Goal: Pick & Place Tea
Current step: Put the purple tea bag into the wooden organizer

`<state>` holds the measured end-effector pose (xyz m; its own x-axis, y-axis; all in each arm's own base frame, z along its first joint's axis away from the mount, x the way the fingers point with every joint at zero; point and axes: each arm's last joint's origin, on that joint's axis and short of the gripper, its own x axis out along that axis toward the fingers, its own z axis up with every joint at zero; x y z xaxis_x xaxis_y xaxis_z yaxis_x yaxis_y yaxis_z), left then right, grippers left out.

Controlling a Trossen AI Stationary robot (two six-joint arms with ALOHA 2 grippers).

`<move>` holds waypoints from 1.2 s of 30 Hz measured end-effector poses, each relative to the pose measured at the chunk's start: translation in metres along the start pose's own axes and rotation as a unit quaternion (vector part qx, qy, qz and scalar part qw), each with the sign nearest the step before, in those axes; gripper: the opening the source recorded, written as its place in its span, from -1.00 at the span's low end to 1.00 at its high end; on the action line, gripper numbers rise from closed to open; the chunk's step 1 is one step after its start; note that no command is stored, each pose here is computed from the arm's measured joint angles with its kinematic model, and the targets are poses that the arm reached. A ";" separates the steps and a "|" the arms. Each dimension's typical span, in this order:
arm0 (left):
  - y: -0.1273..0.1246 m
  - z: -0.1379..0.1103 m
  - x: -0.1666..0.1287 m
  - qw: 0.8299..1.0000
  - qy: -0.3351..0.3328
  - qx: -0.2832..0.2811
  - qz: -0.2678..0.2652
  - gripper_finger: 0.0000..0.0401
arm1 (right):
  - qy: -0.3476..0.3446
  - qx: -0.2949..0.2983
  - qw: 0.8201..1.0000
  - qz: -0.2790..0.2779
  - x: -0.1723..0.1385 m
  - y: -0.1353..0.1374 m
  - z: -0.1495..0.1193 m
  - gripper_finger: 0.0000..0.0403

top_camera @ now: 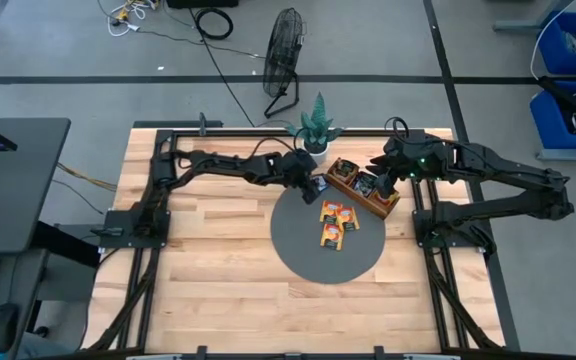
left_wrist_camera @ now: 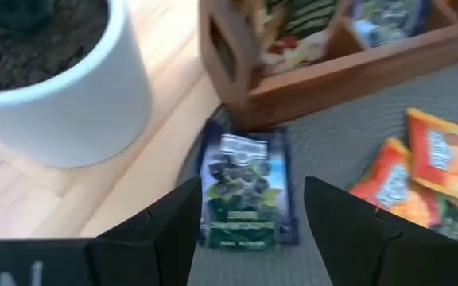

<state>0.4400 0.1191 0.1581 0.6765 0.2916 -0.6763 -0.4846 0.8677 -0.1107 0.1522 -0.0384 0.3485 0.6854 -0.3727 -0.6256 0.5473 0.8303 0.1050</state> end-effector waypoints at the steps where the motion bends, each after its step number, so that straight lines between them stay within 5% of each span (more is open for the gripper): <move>1: 0.000 -0.002 0.002 1.000 0.002 -0.002 0.001 0.12 | 0.000 -0.001 1.000 0.000 0.000 0.000 0.000 -0.39; 13: 0.003 -0.002 0.025 0.999 0.005 -0.038 0.005 0.12 | -0.003 -0.004 1.000 0.003 0.000 0.000 0.001 -0.39; 23: -0.002 -0.001 0.038 0.997 0.040 -0.018 0.064 0.12 | -0.004 0.000 1.000 0.009 0.000 0.001 0.001 -0.39; 36: -0.005 -0.006 0.039 0.996 0.073 -0.031 0.026 0.12 | -0.001 0.003 1.000 0.019 0.000 0.001 0.001 -0.39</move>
<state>0.4657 0.1239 0.1280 0.5637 0.2688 -0.7810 -0.5524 0.8257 -0.1145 0.1534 -0.0376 0.3494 0.7071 -0.3416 -0.6192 0.5232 0.8417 0.1331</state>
